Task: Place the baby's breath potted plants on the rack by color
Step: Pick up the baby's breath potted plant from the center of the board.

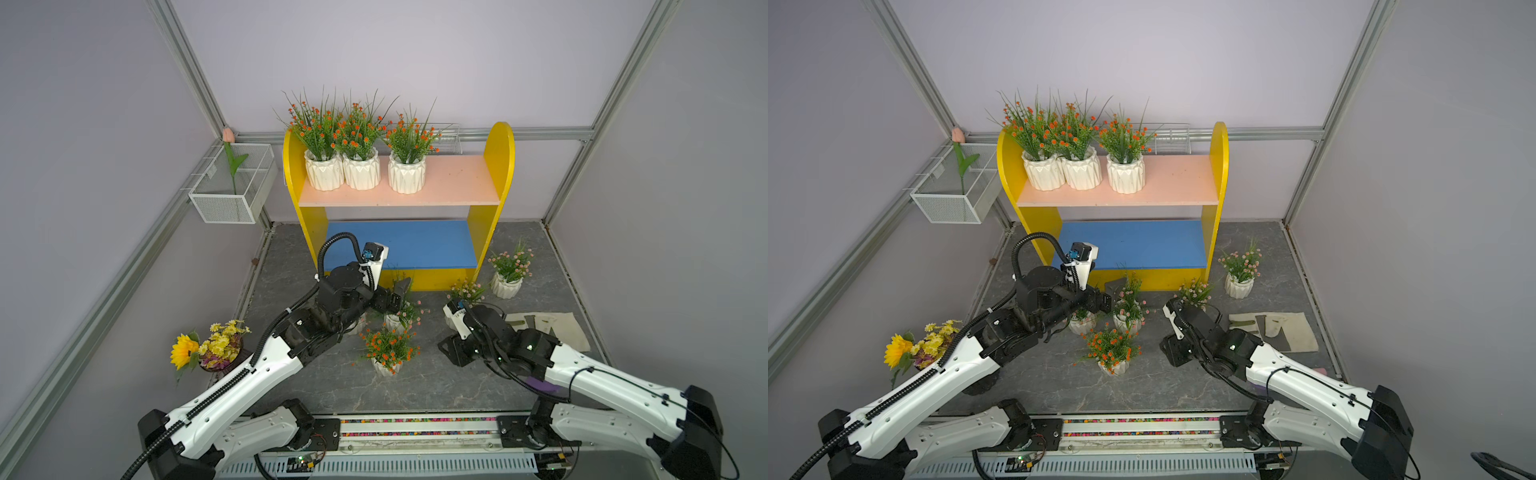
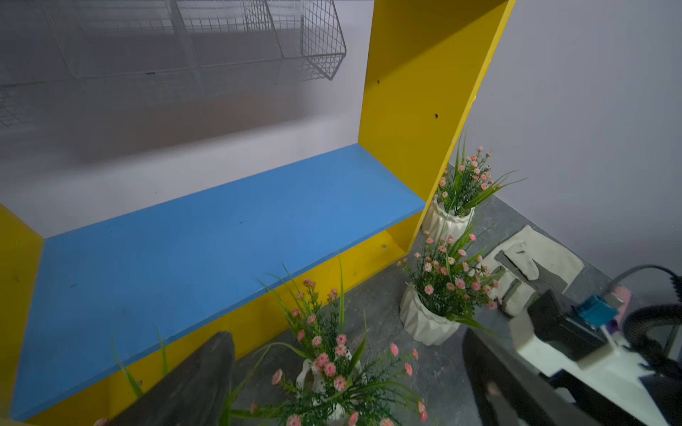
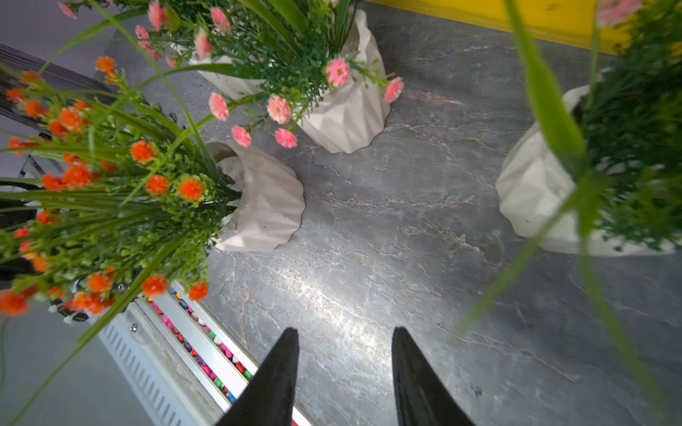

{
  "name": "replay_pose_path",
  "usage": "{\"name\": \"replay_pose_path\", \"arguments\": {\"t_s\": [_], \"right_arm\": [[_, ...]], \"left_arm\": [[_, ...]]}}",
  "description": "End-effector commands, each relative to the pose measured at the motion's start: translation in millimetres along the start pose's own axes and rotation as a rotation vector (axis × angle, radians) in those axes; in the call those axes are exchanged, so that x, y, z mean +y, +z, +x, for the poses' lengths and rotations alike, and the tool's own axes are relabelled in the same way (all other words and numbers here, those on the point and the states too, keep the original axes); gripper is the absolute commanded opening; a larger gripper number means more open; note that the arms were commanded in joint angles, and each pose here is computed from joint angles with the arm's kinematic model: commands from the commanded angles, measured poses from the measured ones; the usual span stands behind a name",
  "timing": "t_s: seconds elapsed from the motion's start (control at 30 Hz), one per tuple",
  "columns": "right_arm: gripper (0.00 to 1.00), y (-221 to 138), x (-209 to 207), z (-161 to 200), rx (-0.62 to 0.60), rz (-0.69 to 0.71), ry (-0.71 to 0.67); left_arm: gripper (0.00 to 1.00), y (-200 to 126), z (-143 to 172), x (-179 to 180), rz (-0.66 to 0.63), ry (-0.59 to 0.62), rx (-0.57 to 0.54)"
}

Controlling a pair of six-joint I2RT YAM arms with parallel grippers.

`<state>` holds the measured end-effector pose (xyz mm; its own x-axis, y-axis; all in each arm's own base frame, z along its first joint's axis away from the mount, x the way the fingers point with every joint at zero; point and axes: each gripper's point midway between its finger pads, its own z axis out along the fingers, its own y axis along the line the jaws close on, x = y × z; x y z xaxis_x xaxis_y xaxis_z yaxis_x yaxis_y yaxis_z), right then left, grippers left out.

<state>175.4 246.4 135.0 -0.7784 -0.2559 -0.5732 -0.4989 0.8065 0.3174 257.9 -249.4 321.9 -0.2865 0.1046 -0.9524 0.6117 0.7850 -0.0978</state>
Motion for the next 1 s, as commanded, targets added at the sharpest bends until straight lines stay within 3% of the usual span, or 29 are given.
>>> {"name": "replay_pose_path", "arguments": {"t_s": [0.0,0.33,0.67,0.97], "right_arm": [[0.42,16,10,-17,-0.090,0.000,0.048],[0.36,50,40,-24,-0.081,-0.048,0.017],[0.33,76,78,-23,-0.023,-0.106,-0.040],[0.28,91,84,-20,0.008,-0.088,-0.046]], "left_arm": [[0.99,-20,-12,3,-0.001,-0.042,-0.064],[1.00,-49,-14,17,-0.058,-0.034,-0.097],[1.00,-51,-11,20,-0.072,-0.024,-0.086],[1.00,-54,-7,24,-0.090,-0.023,-0.086]]}}
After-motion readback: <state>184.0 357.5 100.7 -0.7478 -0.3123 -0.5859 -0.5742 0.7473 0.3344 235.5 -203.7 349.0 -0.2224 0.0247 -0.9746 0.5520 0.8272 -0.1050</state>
